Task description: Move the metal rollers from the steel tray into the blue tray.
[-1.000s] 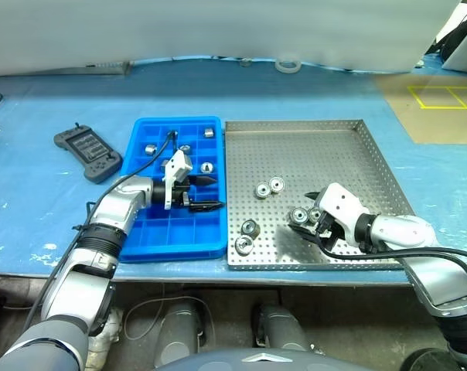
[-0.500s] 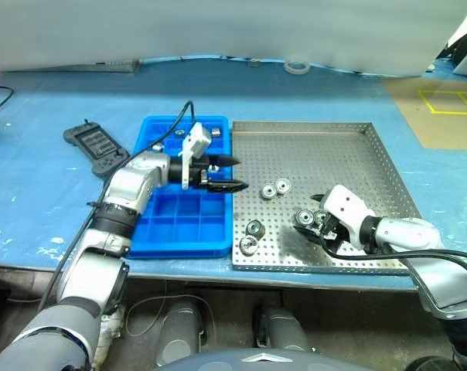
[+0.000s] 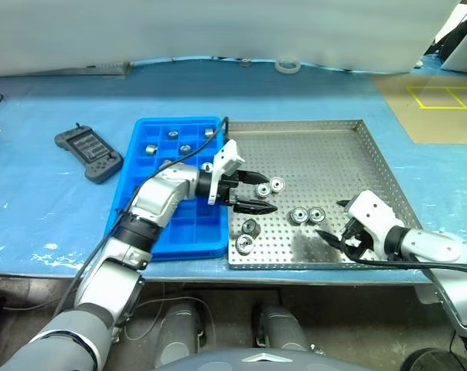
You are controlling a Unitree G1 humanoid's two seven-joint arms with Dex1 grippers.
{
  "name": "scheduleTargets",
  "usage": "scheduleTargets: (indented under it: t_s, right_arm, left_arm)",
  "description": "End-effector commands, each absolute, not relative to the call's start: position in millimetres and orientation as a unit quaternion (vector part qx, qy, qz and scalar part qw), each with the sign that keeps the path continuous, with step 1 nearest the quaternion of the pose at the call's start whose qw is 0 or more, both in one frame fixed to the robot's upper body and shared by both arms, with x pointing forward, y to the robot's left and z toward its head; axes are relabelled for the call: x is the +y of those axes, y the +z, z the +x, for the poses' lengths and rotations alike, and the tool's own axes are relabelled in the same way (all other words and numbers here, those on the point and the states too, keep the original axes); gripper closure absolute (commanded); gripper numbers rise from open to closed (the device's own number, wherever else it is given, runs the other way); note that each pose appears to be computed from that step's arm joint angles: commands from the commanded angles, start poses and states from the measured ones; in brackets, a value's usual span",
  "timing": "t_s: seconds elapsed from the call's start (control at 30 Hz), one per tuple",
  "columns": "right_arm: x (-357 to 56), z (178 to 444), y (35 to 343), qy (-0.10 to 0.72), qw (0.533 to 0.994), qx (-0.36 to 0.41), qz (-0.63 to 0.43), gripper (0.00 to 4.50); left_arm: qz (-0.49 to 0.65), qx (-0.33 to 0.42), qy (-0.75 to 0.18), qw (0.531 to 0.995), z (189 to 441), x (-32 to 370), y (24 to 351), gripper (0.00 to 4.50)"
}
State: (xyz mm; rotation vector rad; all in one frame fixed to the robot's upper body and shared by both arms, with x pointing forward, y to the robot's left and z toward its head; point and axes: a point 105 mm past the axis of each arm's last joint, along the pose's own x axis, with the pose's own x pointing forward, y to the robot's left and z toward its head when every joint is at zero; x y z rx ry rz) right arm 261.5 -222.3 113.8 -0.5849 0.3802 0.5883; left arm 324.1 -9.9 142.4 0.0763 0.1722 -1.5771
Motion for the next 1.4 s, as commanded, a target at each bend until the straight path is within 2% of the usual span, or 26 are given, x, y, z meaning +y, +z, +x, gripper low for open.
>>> scheduleTargets:
  t_s: [0.03,0.17,0.33,0.5,0.67,0.8,0.97,1.07,1.1,1.27,1.37,1.4]
  right_arm:
    - [-229,262,141,0.251,0.918,0.137,-0.276,0.00]
    - [-233,259,149,0.231,0.926,0.127,-0.269,0.00]
    - [-238,252,149,0.201,0.936,0.122,-0.261,0.00]
    - [-235,247,143,0.191,0.940,0.126,-0.253,0.00]
    - [-235,244,139,0.182,0.942,0.128,-0.251,0.00]
    - [-237,242,136,0.174,0.942,0.131,-0.253,0.00]
    - [-237,241,133,0.171,0.942,0.134,-0.255,0.00]
    - [-236,241,132,0.170,0.942,0.135,-0.255,0.00]
    - [-236,241,132,0.170,0.942,0.135,-0.256,0.00]
    - [-238,243,132,0.169,0.941,0.135,-0.259,0.00]
    - [-238,244,131,0.171,0.940,0.136,-0.261,0.00]
    - [-238,244,130,0.172,0.940,0.136,-0.261,0.00]
  left_arm:
    - [0.050,0.062,-0.708,0.701,332,-27,142,0.02]
    - [0.051,0.067,-0.710,0.699,335,-45,131,0.02]
    - [0.047,0.116,-0.735,0.667,321,-68,101,0.02]
    - [0.053,0.127,-0.744,0.654,314,-82,94,0.02]
    - [0.073,0.143,-0.725,0.670,319,-89,82,0.02]
    - [0.106,0.167,-0.674,0.711,334,-86,68,0.02]
    - [0.138,0.162,-0.670,0.712,334,-86,61,0.02]
    - [0.139,0.152,-0.672,0.711,333,-87,61,0.61]
    - [0.146,0.150,-0.667,0.716,334,-87,60,0.93]
    - [0.136,0.152,-0.686,0.699,328,-86,60,0.93]
    - [0.138,0.148,-0.681,0.703,330,-86,60,1.75]
    - [0.140,0.151,-0.675,0.709,332,-85,59,1.75]
